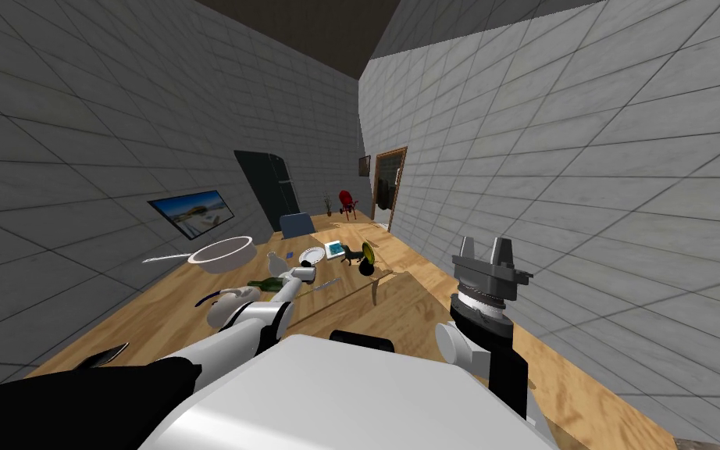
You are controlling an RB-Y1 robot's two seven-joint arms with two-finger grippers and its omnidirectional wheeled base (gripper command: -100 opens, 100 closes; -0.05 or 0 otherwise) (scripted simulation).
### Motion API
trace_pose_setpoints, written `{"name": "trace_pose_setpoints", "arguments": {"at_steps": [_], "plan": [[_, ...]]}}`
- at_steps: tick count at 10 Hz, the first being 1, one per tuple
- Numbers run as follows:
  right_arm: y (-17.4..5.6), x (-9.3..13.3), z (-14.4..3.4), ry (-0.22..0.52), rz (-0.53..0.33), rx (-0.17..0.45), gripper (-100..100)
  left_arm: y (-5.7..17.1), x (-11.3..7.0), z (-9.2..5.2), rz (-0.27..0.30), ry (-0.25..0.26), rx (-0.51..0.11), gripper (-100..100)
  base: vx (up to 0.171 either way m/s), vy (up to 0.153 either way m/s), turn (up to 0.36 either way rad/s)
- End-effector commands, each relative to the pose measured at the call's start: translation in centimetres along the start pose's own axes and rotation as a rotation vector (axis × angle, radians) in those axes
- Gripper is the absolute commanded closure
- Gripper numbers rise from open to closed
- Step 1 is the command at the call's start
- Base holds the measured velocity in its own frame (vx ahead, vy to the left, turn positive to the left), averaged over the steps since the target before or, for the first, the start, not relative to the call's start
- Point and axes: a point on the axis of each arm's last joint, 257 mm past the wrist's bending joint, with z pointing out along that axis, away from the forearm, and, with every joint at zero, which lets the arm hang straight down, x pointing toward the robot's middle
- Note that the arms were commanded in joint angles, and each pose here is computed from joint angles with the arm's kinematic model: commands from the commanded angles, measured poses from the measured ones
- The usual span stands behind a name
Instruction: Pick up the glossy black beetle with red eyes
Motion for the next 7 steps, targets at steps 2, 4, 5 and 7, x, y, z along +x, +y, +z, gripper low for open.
{"name": "trace_pose_setpoints", "arguments": {"at_steps": [2, 4, 5, 7], "plan": [[0.0, 0.0, 0.0, 0.0, 0.0, 0.0, 0, 0.0, 0.0, 0.0, 0.0, 0.0, 0.0, 100, 0.0, 0.0, 0.0], [0.0, 0.0, 0.0, 0.0, 0.0, 0.0, 0, -1.0, -0.1, -0.4, -0.002, -0.001, -0.004, 100, -0.033, -0.013, -0.006], [0.0, 0.0, 0.0, 0.0, 0.0, 0.0, 0, -1.4, -0.1, -0.6, -0.003, -0.001, -0.004, 100, -0.094, -0.034, -0.018], [0.0, 0.0, 0.0, 0.0, 0.0, 0.0, 0, -1.2, -0.1, -0.4, -0.003, -0.001, -0.002, 0, -0.023, -0.008, 0.0]]}}
